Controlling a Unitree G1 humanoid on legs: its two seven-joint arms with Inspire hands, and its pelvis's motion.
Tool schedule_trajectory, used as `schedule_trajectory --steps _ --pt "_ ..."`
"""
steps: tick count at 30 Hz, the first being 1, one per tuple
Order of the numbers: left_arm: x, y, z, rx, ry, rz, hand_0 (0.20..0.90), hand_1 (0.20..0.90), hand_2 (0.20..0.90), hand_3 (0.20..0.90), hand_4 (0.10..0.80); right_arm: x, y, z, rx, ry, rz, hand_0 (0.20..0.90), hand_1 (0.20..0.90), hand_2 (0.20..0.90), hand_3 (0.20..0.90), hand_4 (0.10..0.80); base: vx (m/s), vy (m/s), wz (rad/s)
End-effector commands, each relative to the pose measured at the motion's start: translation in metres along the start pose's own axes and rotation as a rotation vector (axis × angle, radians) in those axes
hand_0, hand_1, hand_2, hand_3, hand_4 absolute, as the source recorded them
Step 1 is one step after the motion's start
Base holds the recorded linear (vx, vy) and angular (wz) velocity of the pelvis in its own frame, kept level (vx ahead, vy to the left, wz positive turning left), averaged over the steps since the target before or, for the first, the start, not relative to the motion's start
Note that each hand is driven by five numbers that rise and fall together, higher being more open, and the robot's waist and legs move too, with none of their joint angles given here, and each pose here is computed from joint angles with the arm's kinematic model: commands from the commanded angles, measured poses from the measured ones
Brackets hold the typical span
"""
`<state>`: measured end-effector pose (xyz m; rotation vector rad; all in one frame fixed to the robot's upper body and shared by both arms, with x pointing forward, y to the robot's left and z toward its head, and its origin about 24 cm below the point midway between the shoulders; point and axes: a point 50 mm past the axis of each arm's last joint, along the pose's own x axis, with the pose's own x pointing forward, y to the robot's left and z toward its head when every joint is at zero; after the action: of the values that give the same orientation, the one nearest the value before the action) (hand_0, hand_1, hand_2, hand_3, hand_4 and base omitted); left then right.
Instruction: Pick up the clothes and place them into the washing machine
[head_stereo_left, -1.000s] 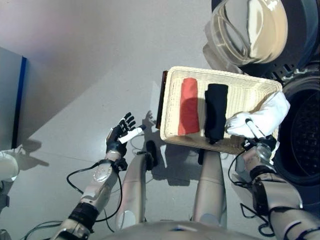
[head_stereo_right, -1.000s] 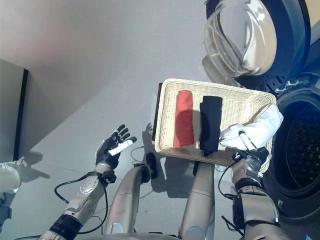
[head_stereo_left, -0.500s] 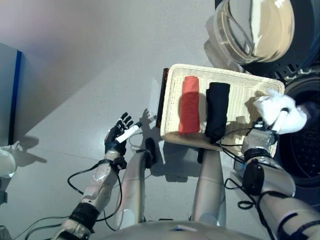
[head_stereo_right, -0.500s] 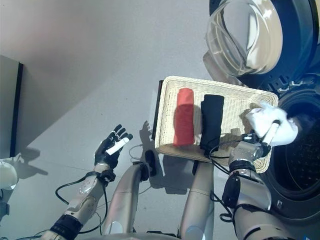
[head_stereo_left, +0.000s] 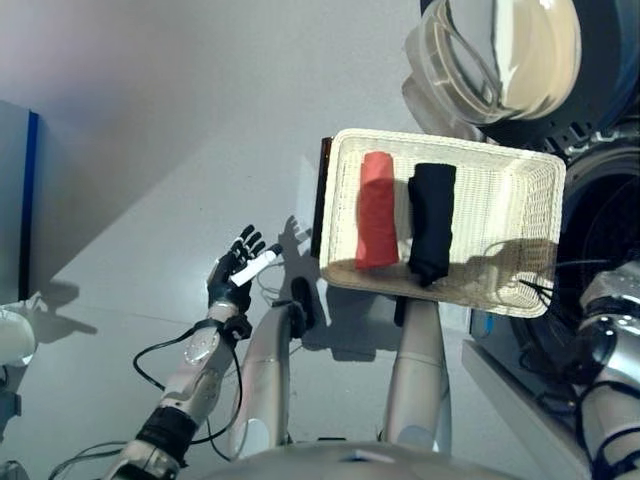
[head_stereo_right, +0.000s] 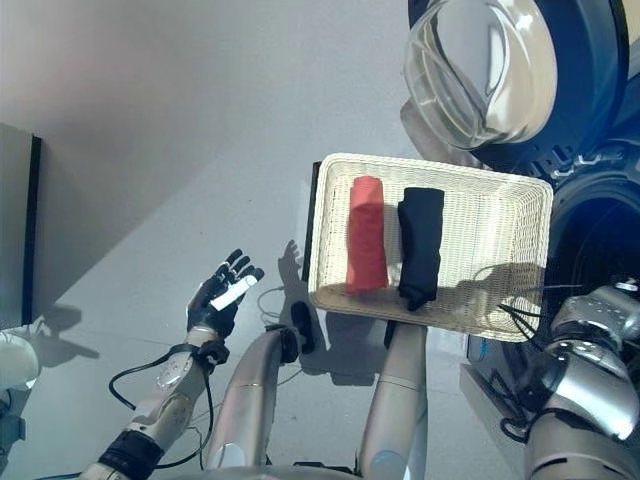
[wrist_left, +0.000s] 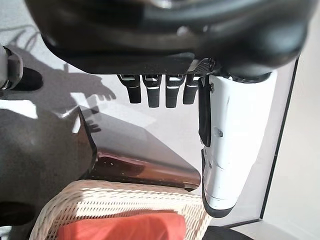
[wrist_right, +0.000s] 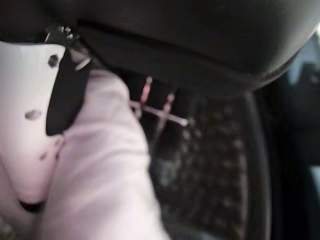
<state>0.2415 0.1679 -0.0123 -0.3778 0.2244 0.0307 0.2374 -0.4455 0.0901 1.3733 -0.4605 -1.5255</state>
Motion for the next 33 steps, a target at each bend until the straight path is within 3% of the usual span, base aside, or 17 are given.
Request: schedule_trajectory --steps 1,2,3,14,21,25,27,29,30,33 --pt "-0.011 0.011 0.016 0.007 -0.096 0.000 0.900 0.900 0.900 0.900 0.800 0.011 0.030 0.085 -0.019 -0.296 0.070 0.200 0.200 0.200 0.200 0.300 0.000 0.000 0.00" --pt "-0.011 0.011 0.016 0.010 -0.096 -0.001 0.900 0.900 0.900 0.900 0.800 0.011 0.031 0.085 -0.028 -0.296 0.073 0.200 0.200 0.200 0.200 0.300 0.000 0.000 0.00" --pt "-0.011 0.011 0.017 0.010 -0.100 0.000 0.900 0.900 0.900 0.900 0.800 0.012 0.028 0.084 -0.036 -0.291 0.062 0.900 0.900 0.900 0.900 0.800 0.000 0.000 0.00" --pt "-0.011 0.016 0.018 -0.008 -0.098 0.034 0.900 0.900 0.900 0.900 0.800 0.011 0.011 0.048 -0.054 -0.195 0.032 0.900 0.900 0.900 0.900 0.800 -0.001 -0.005 -0.04" --pt "-0.012 0.022 0.017 -0.019 -0.096 0.056 0.900 0.900 0.900 0.900 0.800 -0.004 0.007 -0.002 -0.135 -0.065 0.163 0.900 0.900 0.900 0.900 0.800 0.000 0.000 0.00" --pt "-0.014 0.029 0.019 -0.020 -0.115 0.091 0.900 0.900 0.900 0.900 0.800 -0.016 -0.004 -0.032 -0.389 -0.034 0.292 0.900 0.900 0.900 0.900 0.800 0.000 0.000 0.00" --pt "-0.014 0.029 0.020 -0.020 -0.115 0.092 0.900 0.900 0.900 0.900 0.800 -0.016 -0.004 -0.032 -0.390 -0.034 0.291 0.900 0.900 0.900 0.900 0.800 0.000 0.000 0.00" --pt "-0.015 0.034 0.021 -0.004 -0.127 0.111 0.900 0.900 0.900 0.900 0.800 -0.029 -0.013 -0.053 -0.572 -0.032 0.403 0.900 0.900 0.900 0.900 0.800 -0.021 -0.005 -0.01" --pt "-0.016 0.035 0.021 0.006 -0.139 0.122 0.900 0.900 0.900 0.900 0.800 -0.050 -0.031 -0.080 -0.733 0.014 0.555 0.900 0.900 0.900 0.900 0.800 0.000 0.000 0.00" --pt "-0.016 0.036 0.022 0.009 -0.150 0.138 0.900 0.900 0.900 0.900 0.800 -0.071 -0.044 -0.098 -0.831 0.036 0.663 0.900 0.900 0.900 0.900 0.800 -0.019 0.003 -0.06"
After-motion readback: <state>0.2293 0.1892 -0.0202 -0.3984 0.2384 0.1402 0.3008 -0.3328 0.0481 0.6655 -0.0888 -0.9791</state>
